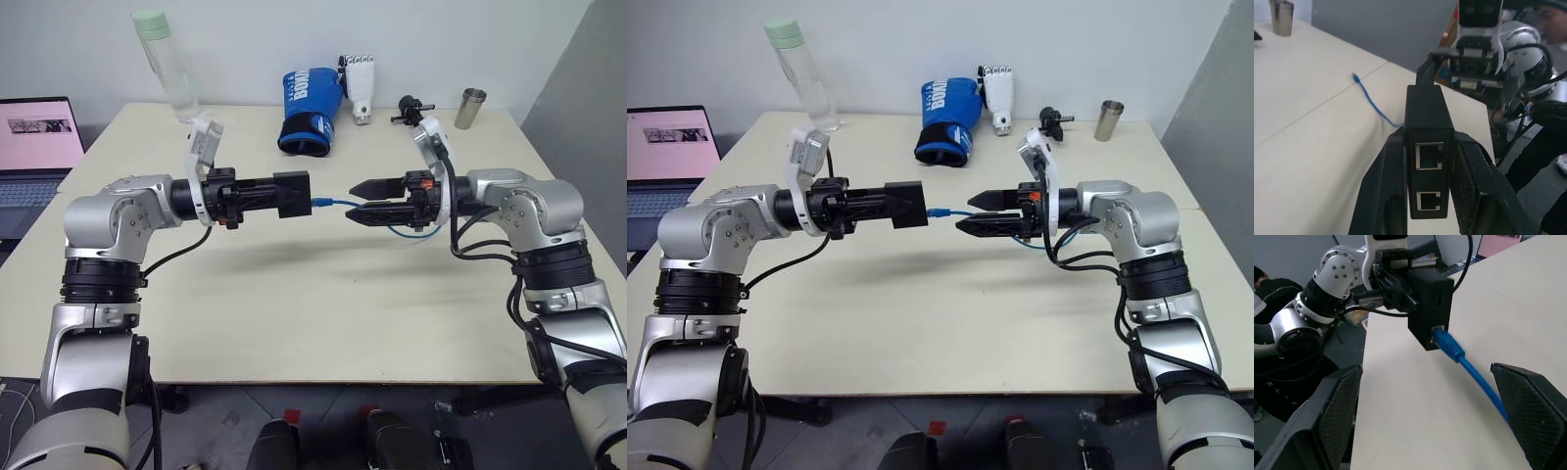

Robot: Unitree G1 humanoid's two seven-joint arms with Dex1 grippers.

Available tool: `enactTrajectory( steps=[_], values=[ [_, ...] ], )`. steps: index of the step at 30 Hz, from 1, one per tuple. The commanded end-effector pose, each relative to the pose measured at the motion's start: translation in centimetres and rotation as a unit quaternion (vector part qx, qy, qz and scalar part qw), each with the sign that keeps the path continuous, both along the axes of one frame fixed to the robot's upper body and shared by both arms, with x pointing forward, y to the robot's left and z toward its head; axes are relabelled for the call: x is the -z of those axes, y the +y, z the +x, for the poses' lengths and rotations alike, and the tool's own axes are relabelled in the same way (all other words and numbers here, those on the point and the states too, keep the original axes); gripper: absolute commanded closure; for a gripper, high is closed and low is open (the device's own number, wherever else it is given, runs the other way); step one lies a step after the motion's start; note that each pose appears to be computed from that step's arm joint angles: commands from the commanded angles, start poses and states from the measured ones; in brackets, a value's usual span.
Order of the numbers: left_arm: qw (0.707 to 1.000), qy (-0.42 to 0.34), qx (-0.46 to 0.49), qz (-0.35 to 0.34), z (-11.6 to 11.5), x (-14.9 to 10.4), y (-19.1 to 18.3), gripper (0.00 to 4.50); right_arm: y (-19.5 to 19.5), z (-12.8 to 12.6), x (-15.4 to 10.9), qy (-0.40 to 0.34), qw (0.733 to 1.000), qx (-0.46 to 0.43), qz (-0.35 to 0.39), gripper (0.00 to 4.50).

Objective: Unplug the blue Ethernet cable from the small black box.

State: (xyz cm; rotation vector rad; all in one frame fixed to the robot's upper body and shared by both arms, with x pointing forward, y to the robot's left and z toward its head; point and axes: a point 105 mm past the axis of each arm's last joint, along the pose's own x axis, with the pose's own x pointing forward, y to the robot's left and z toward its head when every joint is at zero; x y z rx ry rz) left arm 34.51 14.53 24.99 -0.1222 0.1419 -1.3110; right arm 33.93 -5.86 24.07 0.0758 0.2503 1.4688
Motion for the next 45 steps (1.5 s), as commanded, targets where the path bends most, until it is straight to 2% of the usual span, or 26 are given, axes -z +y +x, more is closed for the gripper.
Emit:
enactTrajectory(
  steps=[1,7,23,24,26,41,43,45],
  values=[
    [0.999,-0.008,0.024,-0.028,-0.7,-1.8,-0.2,3.7,1.0,-0.3,-1.5,-0.018,0.999,-0.027,0.014,0.04],
    [0.999,-0.005,0.034,-0.023,-1.0,-1.7,-0.4,3.7,2.0,0.2,-1.7,-0.034,0.999,-0.028,0.017,0.04],
    [0.999,-0.008,0.044,-0.019,-1.5,-1.6,-0.7,3.7,3.6,0.4,-1.4,-0.016,0.998,-0.047,0.028,0.04],
    [0.999,-0.008,0.044,-0.019,-1.5,-1.6,-0.7,3.7,3.5,0.4,-1.3,-0.015,0.998,-0.048,0.027,0.41],
    [0.999,-0.009,0.044,-0.02,-1.5,-1.6,-0.7,3.7,3.5,0.4,-1.1,-0.012,0.998,-0.05,0.025,0.7],
    [0.999,-0.01,0.046,-0.02,-1.5,-1.7,-0.9,3.7,2.9,0.6,-0.7,-0.01,0.998,-0.053,0.017,4.09],
    [0.999,-0.009,0.045,-0.02,-1.5,-1.6,-0.9,3.7,2.7,0.6,-0.7,-0.008,0.998,-0.053,0.017,4.42],
    [0.999,-0.009,0.046,-0.017,-1.5,-1.5,-0.9,3.7,2.6,0.6,-0.7,-0.005,0.998,-0.055,0.016,4.46]
  ],
)
